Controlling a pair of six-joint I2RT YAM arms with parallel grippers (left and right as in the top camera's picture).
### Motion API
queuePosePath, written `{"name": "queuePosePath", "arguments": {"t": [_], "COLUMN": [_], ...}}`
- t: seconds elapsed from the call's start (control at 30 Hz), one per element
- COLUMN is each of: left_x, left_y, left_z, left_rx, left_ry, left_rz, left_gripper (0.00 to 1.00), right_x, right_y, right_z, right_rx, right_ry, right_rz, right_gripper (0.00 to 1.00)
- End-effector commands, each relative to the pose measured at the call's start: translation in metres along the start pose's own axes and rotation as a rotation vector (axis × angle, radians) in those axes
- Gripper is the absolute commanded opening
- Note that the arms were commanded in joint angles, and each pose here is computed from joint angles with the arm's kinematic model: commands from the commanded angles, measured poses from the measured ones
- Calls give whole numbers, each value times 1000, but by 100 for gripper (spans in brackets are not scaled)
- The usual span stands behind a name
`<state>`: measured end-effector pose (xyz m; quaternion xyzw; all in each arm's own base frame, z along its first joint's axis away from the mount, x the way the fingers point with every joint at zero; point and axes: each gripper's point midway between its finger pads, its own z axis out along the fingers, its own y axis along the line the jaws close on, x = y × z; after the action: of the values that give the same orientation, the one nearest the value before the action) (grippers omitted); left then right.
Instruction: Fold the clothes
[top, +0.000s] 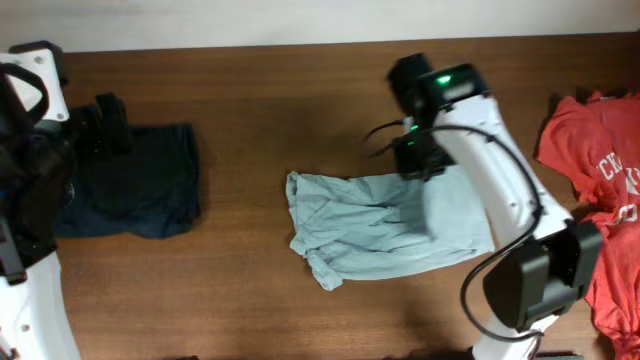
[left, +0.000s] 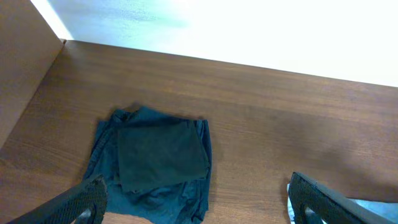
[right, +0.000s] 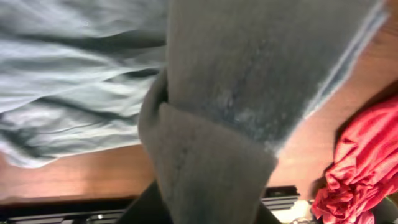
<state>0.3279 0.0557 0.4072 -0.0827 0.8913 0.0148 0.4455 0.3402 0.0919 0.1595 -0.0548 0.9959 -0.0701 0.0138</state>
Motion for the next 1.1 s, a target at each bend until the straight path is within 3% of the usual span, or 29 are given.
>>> {"name": "queuePosePath", "arguments": {"t": [0.0,0.13,0.27,0.83,0.87,0.9,0.93,0.97,1.07], "left_x": [-8,-8,-8,-8,-8,-8,-8,-8,-8], "left_y": [-3,-3,-6,-6,-6,-6,-6,-6,-6], "left_z": [-13,-13,-13,-13,-13,-13,-13,-13,-13], "left_rx": [16,17,31,31,32,32,32,32,32], "left_ry": [-44,-45,-45,-44,-44,-44,-44,-44,-44], "left_rz": [10,10,10,10,10,10,10,10,10], "left_gripper": [93,93,93,93,93,93,93,93,93], "right_x": [8,11,8,18,18,18,18,17,13], "right_y": [26,59,102,166,168,169,168,168,161], "right_z": [1,16,20,11,12,13,13,13,8], "right_rx": [13,-7,-146,-295,-294,-296,-295,-292,-262], "right_ry": [-29,-56,-86,-120,-123,-125,-124,-126,-161], "right_rz": [-10,-51,-92,-151,-146,-145,-145,-144,-177], "right_gripper": [4,4,4,5,12,37,74,93,100]}}
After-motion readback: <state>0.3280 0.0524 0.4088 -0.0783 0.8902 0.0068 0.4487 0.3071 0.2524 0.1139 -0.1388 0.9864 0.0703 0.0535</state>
